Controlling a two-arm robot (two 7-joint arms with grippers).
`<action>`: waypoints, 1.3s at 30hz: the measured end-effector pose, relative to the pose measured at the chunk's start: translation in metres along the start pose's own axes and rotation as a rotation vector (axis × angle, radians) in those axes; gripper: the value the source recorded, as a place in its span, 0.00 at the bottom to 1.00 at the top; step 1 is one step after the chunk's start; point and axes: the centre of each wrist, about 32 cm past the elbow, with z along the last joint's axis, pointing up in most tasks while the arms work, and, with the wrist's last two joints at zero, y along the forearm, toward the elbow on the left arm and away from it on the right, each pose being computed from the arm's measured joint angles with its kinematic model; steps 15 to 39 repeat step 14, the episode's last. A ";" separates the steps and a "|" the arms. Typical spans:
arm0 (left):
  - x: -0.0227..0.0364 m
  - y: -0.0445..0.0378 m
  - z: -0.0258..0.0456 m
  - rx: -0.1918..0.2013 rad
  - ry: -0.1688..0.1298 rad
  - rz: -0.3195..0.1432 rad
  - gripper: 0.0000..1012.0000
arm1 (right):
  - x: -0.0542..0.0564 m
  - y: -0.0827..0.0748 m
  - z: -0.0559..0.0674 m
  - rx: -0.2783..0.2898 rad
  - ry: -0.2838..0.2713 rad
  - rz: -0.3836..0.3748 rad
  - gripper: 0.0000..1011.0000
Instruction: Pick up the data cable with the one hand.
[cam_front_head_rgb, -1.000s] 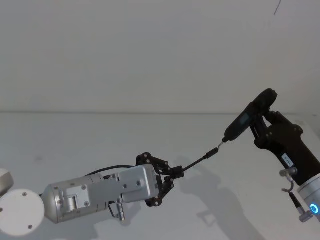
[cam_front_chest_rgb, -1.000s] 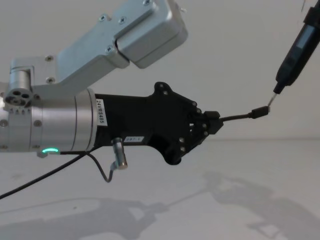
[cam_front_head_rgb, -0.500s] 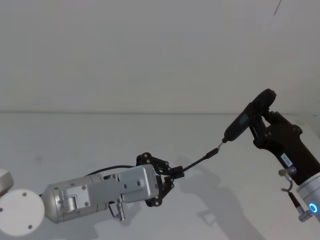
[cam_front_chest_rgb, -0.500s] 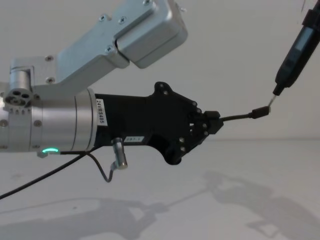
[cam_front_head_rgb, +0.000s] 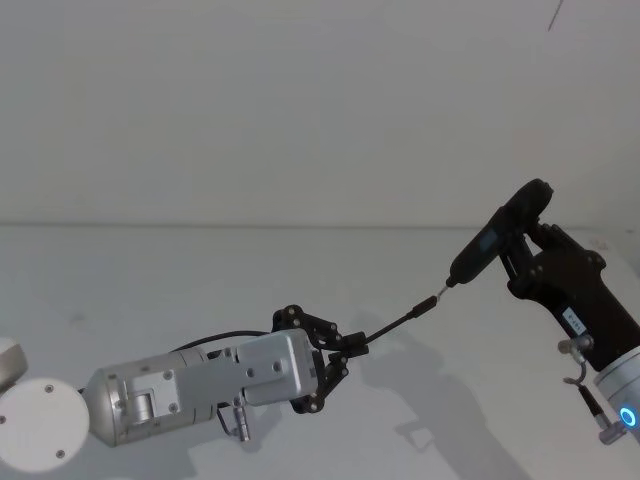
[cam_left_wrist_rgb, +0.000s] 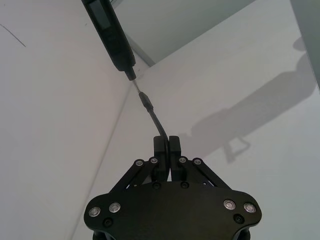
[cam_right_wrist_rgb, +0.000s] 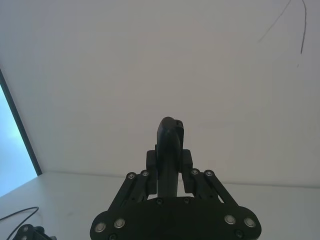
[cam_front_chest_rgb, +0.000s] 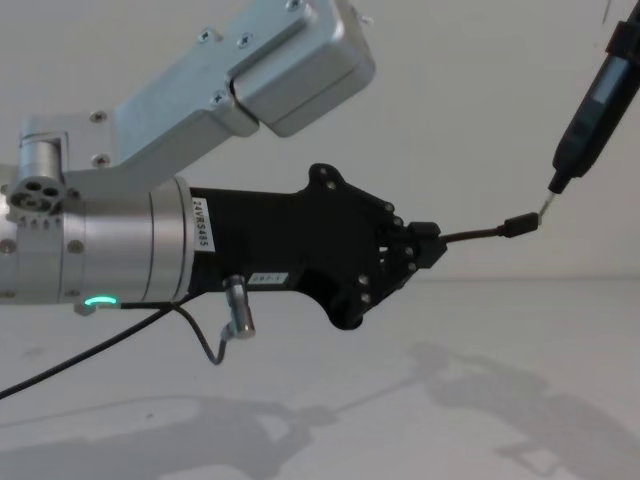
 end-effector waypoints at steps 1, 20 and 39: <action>0.0000 0.0000 0.0000 0.000 0.000 0.000 0.05 | 0.000 0.000 0.000 0.000 -0.001 0.000 0.28; 0.0000 0.0000 0.0000 0.000 0.000 0.000 0.05 | 0.000 -0.001 0.001 -0.001 -0.006 0.001 0.28; 0.0000 0.0000 0.0000 0.000 0.000 0.000 0.05 | 0.000 -0.001 0.001 -0.001 -0.006 0.001 0.28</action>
